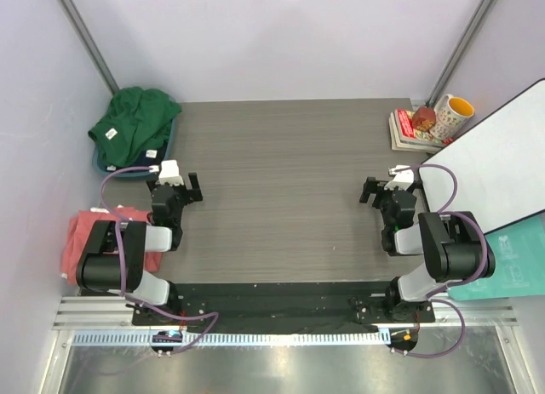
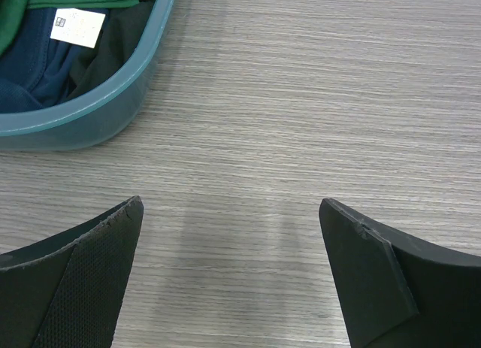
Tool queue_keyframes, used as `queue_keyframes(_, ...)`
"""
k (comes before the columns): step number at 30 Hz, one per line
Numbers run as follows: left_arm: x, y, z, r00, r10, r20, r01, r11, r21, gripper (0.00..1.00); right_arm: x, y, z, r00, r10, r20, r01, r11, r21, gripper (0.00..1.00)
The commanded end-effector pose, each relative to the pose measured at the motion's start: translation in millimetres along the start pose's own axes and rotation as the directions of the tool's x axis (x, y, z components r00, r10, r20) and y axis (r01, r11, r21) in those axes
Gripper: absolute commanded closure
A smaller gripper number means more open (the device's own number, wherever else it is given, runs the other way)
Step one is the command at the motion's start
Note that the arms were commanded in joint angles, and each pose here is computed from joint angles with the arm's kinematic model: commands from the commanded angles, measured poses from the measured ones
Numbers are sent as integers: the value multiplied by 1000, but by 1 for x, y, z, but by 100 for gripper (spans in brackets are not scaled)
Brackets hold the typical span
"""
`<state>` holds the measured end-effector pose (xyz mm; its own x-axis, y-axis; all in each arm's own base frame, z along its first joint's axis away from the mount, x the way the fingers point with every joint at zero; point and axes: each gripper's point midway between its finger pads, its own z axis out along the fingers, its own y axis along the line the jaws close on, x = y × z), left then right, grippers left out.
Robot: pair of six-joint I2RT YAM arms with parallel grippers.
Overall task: Fold and stack the t-shirts
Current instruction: Grab crumpled tshirt from bin with the left arm
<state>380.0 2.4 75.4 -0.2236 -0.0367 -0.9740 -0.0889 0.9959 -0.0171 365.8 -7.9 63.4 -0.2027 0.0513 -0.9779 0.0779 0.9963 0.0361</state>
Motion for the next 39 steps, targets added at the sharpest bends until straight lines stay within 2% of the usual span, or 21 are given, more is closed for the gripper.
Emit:
queue_keyframes(1, -14, -2, 1, 998, 9, 60, -9, 1000, 7, 0, -24, 3, 6, 996, 14, 85, -13, 1000, -7, 0)
queue_keyframes(9, -16, -2, 0, 997, 9, 71, -9, 1000, 10, 0, -24, 4, 5, 996, 15, 86, -15, 1000, -10, 0)
queue_keyframes(12, -27, -19, -8, 995, 49, 82, -58, 991, 118, 0, -43, 14, 0, 991, -13, 131, 23, 997, -74, 0)
queue_keyframes(13, -45, -26, -15, 992, 55, 114, -73, 985, 159, 0, -36, 31, -4, 996, -17, 88, 32, 985, -172, 0)
queue_keyframes(15, -50, -37, -20, 994, 91, 66, -103, 969, 226, 0, -65, 38, -8, 988, -50, 144, 79, 975, -206, 0)
queue_keyframes(16, -80, -41, -25, 980, 133, 145, -165, 955, 245, 0, -61, 38, -10, 993, -60, 104, 81, 974, -211, 0)
queue_keyframes(19, -120, -42, -30, 950, 228, 213, -277, 931, 239, 0, -96, 44, -16, 980, -86, 178, 128, 963, -236, 0)
queue_keyframes(20, -117, -38, -33, 930, 320, 183, -358, 902, 240, 0, -100, 49, -18, 978, -109, 179, 155, 951, -266, 0)
queue_keyframes(21, -124, -39, -35, 918, 355, 176, -391, 886, 250, 0, -124, 52, -15, 954, -200, 224, 258, 927, -272, 0)
queue_keyframes(22, -150, -40, -35, 905, 380, 193, -419, 874, 245, 0, -106, 55, -15, 961, -249, 121, 275, 906, -322, 0)
queue_keyframes(23, -152, -40, -33, 896, 414, 163, -443, 858, 260, 0, -109, 56, -13, 951, -292, 97, 307, 887, -345, 0)
queue_keyframes(24, -137, -34, -36, 884, 463, 67, -462, 840, 283, 0, -141, 57, -7, 945, -306, 115, 327, 886, -329, 0)
queue_keyframes(25, -161, -31, -35, 879, 473, 70, -473, 841, 261, 0, -125, 51, -8, 950, -311, -13, 289, 896, -336, 0)
queue_keyframes(27, -150, -14, -33, 834, 548, -61, -519, 817, 250, 0, -150, 45, 6, 938, -337, -76, 299, 902, -311, 0)
queue_keyframes(29, -174, -3, -31, 763, 642, -75, -614, 756, 230, 0, -116, 46, 5, 858, -446, -255, 312, 847, -431, 0)
queue_keyframes(30, -165, 6, -22, 713, 687, -138, -651, 722, 235, 0, -151, 54, 14, 854, -474, -214, 335, 815, -472, 0)
queue_keyframes(31, -183, 27, -22, 667, 714, -212, -697, 699, 159, 0, -132, 52, 0, 786, -526, -324, 305, 786, -537, 0)
queue_keyframes(32, -186, 38, -16, 653, 711, -262, -705, 697, 133, 0, -114, 52, 12, 743, -532, -407, 255, 786, -563, 0)
queue_keyframes(33, -178, 47, -2, 635, 701, -326, -705, 698, 127, 0, -146, 54, 22, 755, -534, -380, 273, 783, -558, 0)
queue_keyframes(35, -191, 61, 6, 632, 665, -398, -687, 718, 109, 0, -137, 61, 19, 712, -548, -439, 204, 760, -617, 0)
queue_keyframes(39, -191, 92, 31, 611, 597, -520, -678, 734, 46, 0, -154, 75, 32, 746, -573, -339, 227, 698, -680, 0)
